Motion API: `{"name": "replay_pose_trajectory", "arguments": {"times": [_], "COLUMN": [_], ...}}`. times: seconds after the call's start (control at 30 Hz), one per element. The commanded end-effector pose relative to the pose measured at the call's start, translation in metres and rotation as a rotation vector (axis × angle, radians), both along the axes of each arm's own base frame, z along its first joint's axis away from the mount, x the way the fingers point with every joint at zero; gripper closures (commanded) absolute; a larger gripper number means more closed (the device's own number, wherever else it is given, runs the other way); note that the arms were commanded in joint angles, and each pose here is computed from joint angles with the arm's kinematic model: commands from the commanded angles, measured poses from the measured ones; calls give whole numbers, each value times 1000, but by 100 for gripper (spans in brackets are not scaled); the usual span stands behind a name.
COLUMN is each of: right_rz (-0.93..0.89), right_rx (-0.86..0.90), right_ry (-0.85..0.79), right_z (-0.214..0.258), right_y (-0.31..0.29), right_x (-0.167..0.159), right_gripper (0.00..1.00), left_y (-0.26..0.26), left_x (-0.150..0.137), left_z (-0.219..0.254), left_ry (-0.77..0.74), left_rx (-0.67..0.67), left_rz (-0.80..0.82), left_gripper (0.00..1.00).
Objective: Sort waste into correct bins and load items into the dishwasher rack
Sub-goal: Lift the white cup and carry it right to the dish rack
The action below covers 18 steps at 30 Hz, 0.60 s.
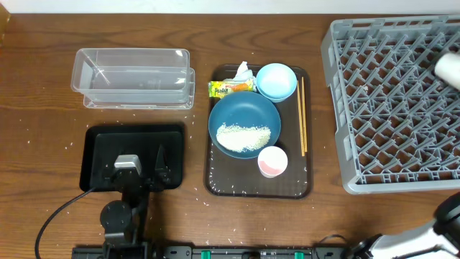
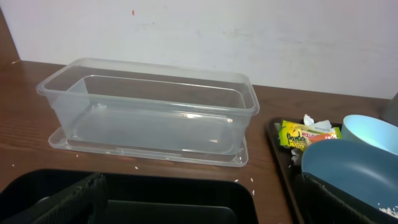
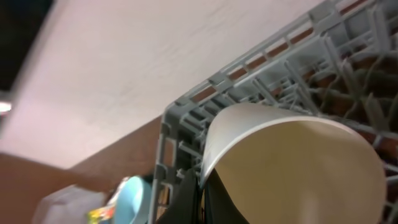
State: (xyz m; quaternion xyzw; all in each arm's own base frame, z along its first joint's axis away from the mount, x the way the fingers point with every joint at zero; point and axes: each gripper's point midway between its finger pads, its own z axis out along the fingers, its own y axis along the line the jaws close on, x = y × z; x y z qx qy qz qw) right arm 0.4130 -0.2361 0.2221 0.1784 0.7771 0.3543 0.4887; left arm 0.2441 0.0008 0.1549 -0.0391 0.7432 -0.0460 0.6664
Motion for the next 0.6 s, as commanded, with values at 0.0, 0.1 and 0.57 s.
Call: {"name": "replay_pose_trajectory", "arguments": {"times": [0.0, 0.1, 0.57], "right_rz": [136, 97, -146], "right_rx": [221, 314, 473], "right_ry": [-72, -24, 125], "right_z": [-7, -37, -82], "right_y": [4, -12, -71], "right_x": [-11, -15, -57], "right_gripper": [99, 99, 99], "left_y": [-1, -1, -1], "left_x": [0, 0, 0], "left_z": [-16, -16, -16], "left_ry": [39, 39, 39], "left_rx": [8, 8, 8], "left_rz": [-5, -5, -5], "left_gripper": [2, 2, 2]}}
